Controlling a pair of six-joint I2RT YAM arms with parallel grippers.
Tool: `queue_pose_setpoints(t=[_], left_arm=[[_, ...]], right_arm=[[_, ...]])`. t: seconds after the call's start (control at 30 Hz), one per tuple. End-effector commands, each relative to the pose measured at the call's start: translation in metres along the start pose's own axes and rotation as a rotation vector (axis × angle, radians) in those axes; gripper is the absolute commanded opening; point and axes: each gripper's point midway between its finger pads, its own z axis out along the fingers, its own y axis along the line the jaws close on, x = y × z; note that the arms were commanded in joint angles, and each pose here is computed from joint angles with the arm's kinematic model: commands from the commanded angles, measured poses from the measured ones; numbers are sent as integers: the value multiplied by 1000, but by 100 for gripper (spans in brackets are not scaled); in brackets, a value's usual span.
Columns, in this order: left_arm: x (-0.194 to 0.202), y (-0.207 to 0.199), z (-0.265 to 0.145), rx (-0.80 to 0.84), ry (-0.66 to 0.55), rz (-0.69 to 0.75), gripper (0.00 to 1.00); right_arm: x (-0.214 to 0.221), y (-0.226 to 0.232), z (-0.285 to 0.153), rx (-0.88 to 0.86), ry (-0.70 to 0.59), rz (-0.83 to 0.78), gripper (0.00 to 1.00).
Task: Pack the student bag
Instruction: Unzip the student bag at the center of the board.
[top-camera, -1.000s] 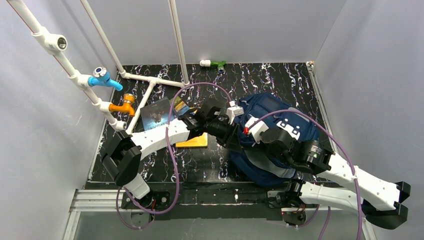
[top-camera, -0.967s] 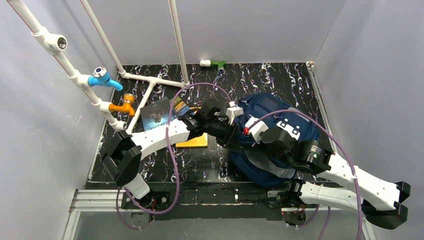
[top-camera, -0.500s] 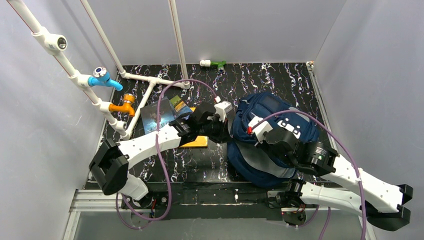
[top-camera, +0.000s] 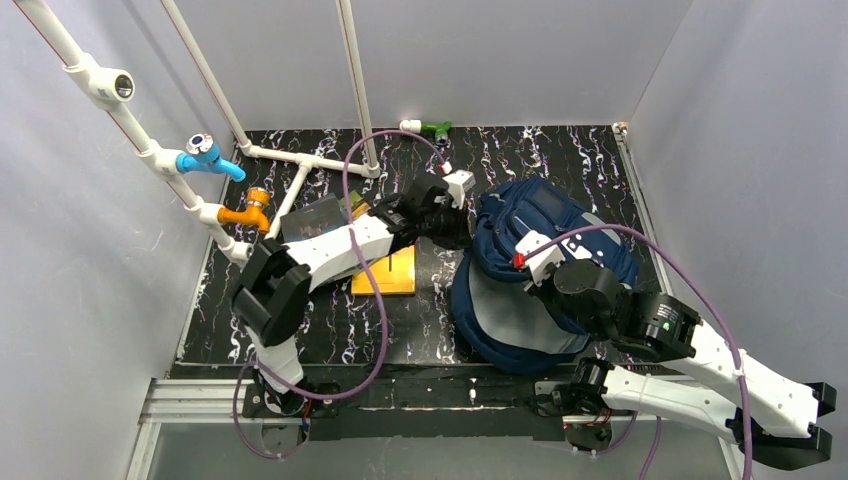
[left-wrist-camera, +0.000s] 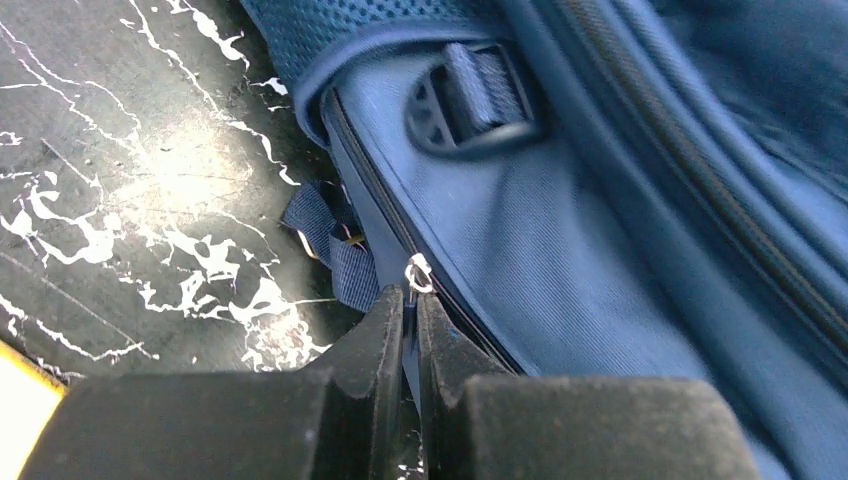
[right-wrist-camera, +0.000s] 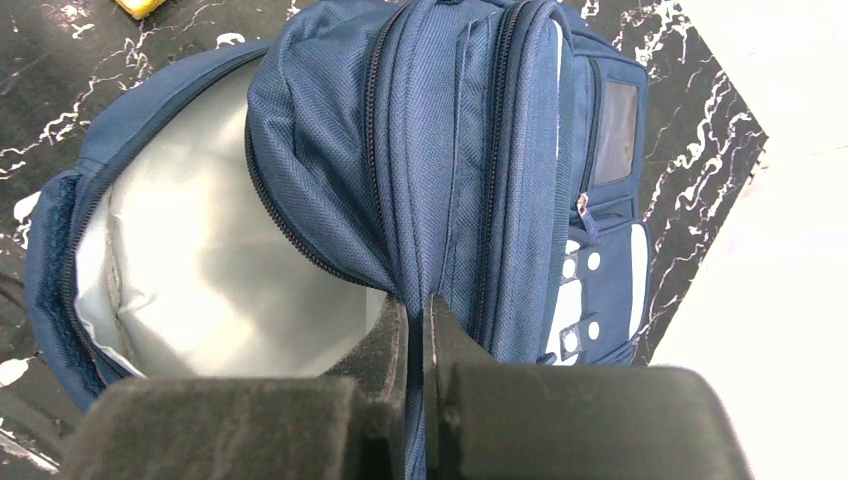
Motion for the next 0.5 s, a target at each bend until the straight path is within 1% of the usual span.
queue_pose_setpoints(t=[0.0, 0.1, 0.2, 0.23, 0.3, 0.33, 0.37, 0.47], left_arm=[[-19, 12, 17, -38, 14, 53, 0], [-18, 41, 26, -186, 67, 9, 0], [-24, 47, 26, -215, 65, -8, 0], [-28, 46, 23, -216, 53, -6, 5], [-36, 44, 16, -223, 33, -1, 24], [-39, 44, 10, -232, 26, 2, 30], [-42, 43, 4, -244, 24, 5, 34], [-46, 41, -23, -279, 29, 0, 40]], right_arm=[[-49, -29, -18, 92, -196, 63, 1], [-54, -37, -21, 127, -221, 83, 1], [-55, -39, -14, 164, -204, 96, 1], [-54, -38, -10, 174, -186, 97, 1], [-52, -37, 1, 207, -140, 93, 1], [-51, -36, 8, 225, -113, 83, 1], [-50, -35, 15, 243, -94, 73, 1], [-52, -35, 33, 295, -65, 35, 1]])
